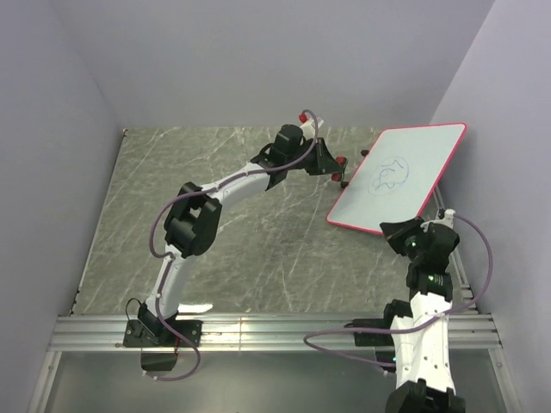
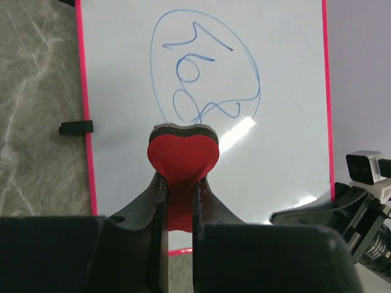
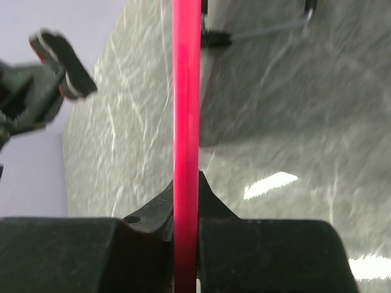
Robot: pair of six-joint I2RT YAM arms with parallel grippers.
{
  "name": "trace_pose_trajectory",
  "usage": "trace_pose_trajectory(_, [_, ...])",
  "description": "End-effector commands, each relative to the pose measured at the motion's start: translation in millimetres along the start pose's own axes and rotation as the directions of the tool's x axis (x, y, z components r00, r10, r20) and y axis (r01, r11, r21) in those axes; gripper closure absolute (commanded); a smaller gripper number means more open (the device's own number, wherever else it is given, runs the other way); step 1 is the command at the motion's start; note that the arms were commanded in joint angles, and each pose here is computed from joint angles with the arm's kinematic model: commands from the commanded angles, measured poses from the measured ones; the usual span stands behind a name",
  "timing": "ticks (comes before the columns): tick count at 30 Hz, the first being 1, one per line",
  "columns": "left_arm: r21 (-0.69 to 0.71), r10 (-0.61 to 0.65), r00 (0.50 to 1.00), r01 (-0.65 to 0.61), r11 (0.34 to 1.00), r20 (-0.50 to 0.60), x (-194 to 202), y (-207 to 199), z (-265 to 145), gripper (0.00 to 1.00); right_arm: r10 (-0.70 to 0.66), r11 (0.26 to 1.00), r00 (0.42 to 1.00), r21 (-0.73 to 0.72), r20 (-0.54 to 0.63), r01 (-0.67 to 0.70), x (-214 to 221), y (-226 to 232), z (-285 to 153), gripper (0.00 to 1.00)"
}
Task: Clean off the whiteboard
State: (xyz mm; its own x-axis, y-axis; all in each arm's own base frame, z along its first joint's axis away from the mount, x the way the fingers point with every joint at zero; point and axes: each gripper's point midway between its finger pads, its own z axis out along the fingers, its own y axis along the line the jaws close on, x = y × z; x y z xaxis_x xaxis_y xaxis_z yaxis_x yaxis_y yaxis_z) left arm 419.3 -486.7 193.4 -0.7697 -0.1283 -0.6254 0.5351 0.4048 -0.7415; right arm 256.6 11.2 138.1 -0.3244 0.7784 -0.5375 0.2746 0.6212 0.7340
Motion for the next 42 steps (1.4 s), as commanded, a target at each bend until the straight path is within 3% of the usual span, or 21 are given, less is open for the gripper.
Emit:
trace_pose_trajectory(1, [0.066,0.083,0.995,-0.086,0.994,0.049,-23.4,-42.1,-10.8,1.0,-0.001,0.999,0.952,-0.041,-0.305,-0.012,74.0,-3.9,-23.9,1.0])
trace_pose_trajectory(8, [0.304,0.157,0.988,-0.147,0.941,-0.008,5.1,-108.6,36.7,1.0,-0.018,0.999,0.955,-0.05,-0.295,0.004,76.3,-4.4,-29.4,1.0])
trace_pose_trajectory(18, [0.377,0.186,0.971,-0.119,0.919,-0.148,96.9,-133.9,68.5,1.0,-0.013,1.0,0.952,-0.021,-0.305,0.008,76.0,-7.5,-23.2,1.0])
trace_pose_trajectory(25, [0.118,0.182,0.971,-0.165,0.979,-0.153,103.9,-73.7,93.8,1.0,-0.046,0.999,0.932,-0.017,-0.36,0.042,85.4,-4.3,-38.6,1.0])
trace_pose_trajectory(30, [-0.014,0.282,0.946,-0.288,0.958,-0.16,94.5,-26.9,96.2,1.0,-0.051,0.998,0.917,0.014,-0.396,0.062,96.3,-6.9,-65.4,1.0])
trace_pose_trajectory(32, [-0.043,0.357,0.915,-0.371,0.928,-0.191,96.6,-9.8,93.5,0.99,-0.048,0.998,0.908,0.017,-0.415,0.061,101.2,-6.1,-74.7,1.0])
trace_pose_trajectory(37, [-0.015,0.441,0.842,-0.468,0.884,-0.31,126.4,17.7,85.5,1.0,-0.047,0.998,0.9,0.007,-0.433,0.055,101.7,3.2,-84.9,1.0])
trace_pose_trajectory(39, [0.042,0.422,0.836,-0.436,0.899,-0.35,138.5,16.9,80.9,1.0,-0.051,0.998,0.902,0.0,-0.428,0.057,98.0,8.1,-86.6,1.0])
trace_pose_trajectory(42, [0.251,0.415,0.827,-0.34,0.906,-0.379,152.9,-29.5,66.5,1.0,-0.058,0.998,0.899,-0.011,-0.435,0.059,96.8,12.0,-87.8,1.0])
